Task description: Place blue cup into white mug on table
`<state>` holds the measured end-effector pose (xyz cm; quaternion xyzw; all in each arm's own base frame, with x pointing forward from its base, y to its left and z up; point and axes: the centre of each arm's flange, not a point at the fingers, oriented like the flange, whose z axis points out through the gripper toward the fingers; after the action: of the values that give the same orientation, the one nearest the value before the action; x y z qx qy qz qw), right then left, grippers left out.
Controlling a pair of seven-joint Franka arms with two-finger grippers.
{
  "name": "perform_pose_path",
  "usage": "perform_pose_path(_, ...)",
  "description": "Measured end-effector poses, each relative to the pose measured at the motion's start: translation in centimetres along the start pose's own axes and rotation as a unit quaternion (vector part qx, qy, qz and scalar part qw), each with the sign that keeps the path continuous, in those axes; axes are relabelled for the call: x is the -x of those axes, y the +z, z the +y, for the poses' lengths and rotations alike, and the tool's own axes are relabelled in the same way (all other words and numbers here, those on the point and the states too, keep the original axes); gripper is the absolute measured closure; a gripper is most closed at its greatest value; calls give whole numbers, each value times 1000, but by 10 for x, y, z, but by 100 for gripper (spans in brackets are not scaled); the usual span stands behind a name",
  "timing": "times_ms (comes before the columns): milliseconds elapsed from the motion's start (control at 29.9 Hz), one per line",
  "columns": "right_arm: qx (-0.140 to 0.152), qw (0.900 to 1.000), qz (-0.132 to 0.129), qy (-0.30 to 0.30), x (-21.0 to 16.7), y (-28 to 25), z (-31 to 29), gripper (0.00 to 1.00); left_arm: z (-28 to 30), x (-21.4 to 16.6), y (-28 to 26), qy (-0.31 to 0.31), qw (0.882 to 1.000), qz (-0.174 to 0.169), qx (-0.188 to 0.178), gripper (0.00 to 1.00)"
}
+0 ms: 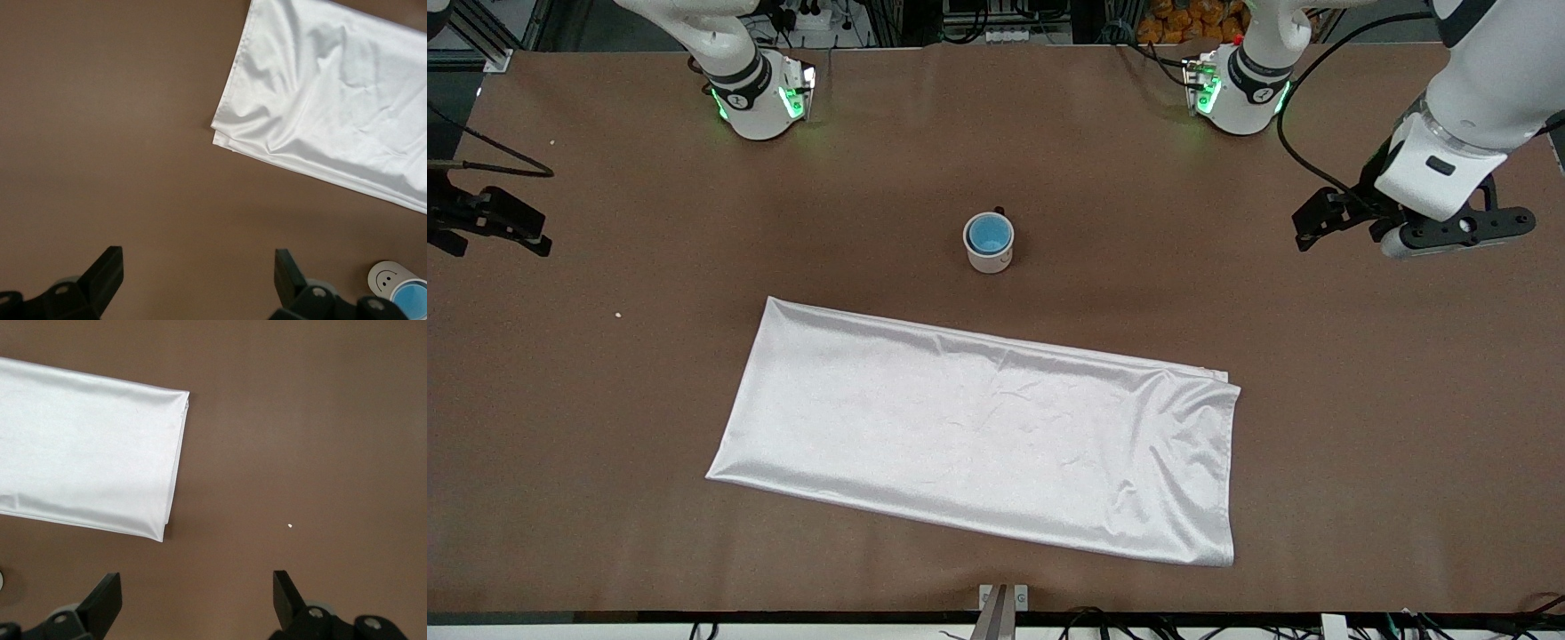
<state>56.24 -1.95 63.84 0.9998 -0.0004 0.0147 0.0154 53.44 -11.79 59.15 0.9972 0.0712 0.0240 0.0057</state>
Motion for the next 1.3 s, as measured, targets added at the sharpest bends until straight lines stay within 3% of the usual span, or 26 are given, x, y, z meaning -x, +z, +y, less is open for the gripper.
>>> perform_pose_path(1303,-1,1000,-12,1,2,4,1,0,-32,-44,0,23,1000,9,7,0)
